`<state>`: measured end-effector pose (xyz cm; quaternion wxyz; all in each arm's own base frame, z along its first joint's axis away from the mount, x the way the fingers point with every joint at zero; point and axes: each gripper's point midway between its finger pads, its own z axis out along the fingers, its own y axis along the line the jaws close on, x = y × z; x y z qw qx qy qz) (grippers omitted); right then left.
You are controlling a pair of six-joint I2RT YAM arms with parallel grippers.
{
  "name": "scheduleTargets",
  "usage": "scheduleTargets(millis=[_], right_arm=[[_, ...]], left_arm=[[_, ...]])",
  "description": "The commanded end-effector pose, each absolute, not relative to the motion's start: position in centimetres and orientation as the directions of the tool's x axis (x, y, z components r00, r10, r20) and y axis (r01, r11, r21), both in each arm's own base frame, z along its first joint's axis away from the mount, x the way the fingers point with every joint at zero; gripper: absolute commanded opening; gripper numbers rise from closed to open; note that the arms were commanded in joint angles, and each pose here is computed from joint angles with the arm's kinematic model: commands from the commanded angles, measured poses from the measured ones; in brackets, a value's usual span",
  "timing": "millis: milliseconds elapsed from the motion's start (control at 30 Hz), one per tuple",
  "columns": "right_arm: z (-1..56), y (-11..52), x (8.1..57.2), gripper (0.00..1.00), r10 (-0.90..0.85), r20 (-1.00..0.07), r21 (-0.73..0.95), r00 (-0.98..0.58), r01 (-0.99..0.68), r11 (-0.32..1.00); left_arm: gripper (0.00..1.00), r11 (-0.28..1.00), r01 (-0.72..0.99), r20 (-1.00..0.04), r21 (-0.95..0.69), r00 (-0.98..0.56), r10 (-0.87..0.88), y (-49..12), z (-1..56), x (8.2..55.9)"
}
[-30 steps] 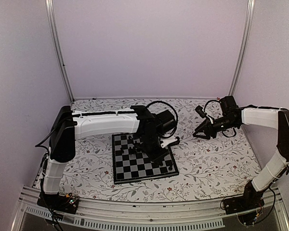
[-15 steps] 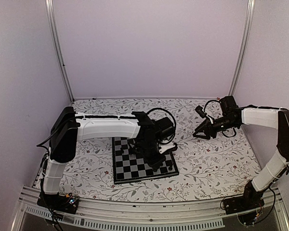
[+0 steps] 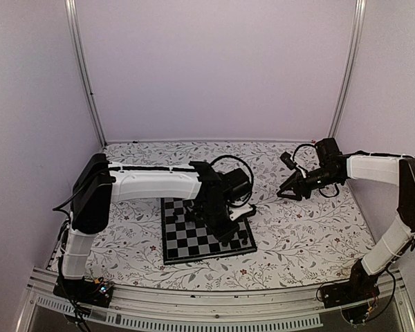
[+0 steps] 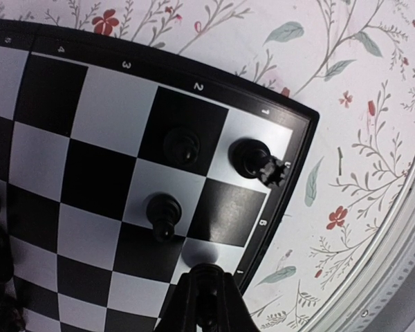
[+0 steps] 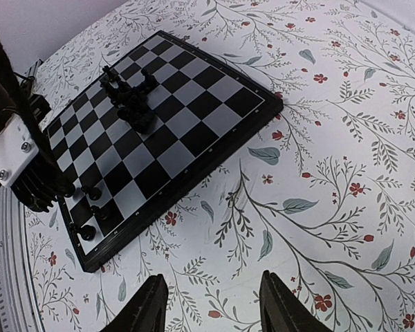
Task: Set up the chess pieces on the board
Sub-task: Place the chess piece on the chessboard.
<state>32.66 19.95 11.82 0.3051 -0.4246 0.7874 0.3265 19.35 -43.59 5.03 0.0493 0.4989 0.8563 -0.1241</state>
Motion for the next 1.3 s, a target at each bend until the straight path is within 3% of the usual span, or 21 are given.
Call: scheduleTargets(millis=[0,300,667,867,1067,1167,1267], right_arm=[[11.8,20.2,32.9,0.49,-0.476,-0.756,0.256,-0.450,-0.872,0.418],[11.8,20.2,32.9,0.49,-0.476,-0.754,0.258,-0.452,-0.871,0.418],[11.7,20.2,32.9,0.49,-0.478,-0.754,0.258,-0.451,-0.872,0.416],[11.9,20.1,32.9,0.49,-0.478,-0.756,0.251,-0.448,-0.872,0.420],[11.9,20.1,32.8,0.49,-0.479,-0.757,0.252,-0.445,-0.875,0.414],[11.8,20.1,32.8,0.49,-0.480,-0.755,0.255,-0.447,-0.874,0.413],[11.8,20.1,32.8,0.49,-0.481,-0.754,0.254,-0.447,-0.874,0.414]], left_arm=[[0.06,0.456,0.871,-0.225,-0.182,-0.488,0.843,-44.1,5.4,18.5],[0.08,0.460,0.869,-0.210,-0.183,-0.491,0.845,-43.8,5.0,18.3],[0.23,0.453,0.872,-0.234,-0.184,-0.487,0.842,-43.9,6.4,18.1],[0.32,0.466,0.877,-0.363,-0.117,-0.474,0.802,-44.1,12.3,19.9],[0.38,0.616,0.786,-0.550,0.052,-0.493,0.674,-40.9,18.1,25.4],[0.37,0.700,0.712,-0.521,0.045,-0.582,0.625,-37.6,16.9,27.5],[0.28,0.757,0.647,-0.455,0.091,-0.649,0.609,-34.4,14.7,28.6]])
